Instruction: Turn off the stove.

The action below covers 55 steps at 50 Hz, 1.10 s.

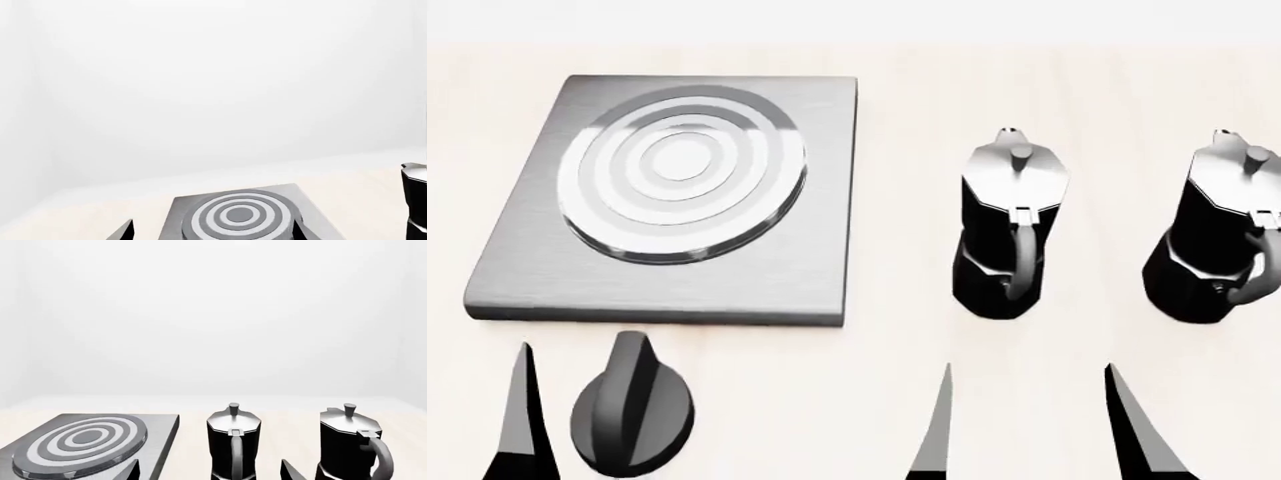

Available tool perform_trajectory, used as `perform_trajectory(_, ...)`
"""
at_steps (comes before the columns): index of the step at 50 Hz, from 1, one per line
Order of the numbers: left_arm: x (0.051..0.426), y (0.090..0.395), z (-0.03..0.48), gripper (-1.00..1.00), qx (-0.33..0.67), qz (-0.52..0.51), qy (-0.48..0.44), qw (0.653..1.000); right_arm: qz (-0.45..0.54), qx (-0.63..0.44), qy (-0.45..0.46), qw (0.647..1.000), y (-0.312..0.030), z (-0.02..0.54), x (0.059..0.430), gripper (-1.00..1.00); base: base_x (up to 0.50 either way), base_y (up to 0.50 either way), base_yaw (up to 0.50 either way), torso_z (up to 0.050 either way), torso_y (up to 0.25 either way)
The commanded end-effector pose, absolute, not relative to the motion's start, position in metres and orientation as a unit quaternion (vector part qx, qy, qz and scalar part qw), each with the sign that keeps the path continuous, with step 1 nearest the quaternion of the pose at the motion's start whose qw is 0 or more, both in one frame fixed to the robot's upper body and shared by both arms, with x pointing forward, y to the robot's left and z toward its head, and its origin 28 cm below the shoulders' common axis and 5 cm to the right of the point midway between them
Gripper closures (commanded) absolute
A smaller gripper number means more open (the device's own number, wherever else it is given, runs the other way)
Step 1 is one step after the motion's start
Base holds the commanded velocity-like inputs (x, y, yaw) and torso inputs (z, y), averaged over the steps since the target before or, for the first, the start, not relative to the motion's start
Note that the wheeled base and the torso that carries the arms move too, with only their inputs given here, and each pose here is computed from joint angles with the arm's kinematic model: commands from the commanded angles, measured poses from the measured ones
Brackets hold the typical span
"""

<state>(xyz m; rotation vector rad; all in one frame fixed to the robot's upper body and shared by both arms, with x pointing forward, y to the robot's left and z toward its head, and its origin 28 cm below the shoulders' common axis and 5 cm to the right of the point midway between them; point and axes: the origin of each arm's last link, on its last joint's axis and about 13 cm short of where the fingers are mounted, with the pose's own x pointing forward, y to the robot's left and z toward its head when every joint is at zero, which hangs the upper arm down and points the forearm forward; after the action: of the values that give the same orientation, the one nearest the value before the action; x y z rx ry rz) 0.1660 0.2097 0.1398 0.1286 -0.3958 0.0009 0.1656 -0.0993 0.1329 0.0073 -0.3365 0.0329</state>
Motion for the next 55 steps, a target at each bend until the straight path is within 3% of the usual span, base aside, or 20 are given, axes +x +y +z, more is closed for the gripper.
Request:
perform_trajectory(1,0.166,0.21,0.139,-1.0,0.064,0.0,-0.196,0.978,0.017,0.003,-0.168,0.986,-0.099,0.133,0.165,-1.0,0.0,0.0,0.0,-0.006,-0.111)
perform_trajectory(42,0.166,0.209,0.138,-1.0,0.062,-0.001,-0.194,0.979,0.02,0.003,-0.169,0.985,-0.099,0.133,0.165,-1.0,0.0,0.0,0.0,-0.005,-0.108)
perform_trajectory(55,0.169,0.204,0.15,-1.0,0.06,-0.019,-0.218,0.974,0.022,0.004,-0.166,0.986,-0.099,0.132,0.166,-1.0,0.0,0.0,0.0,0.0,-0.01)
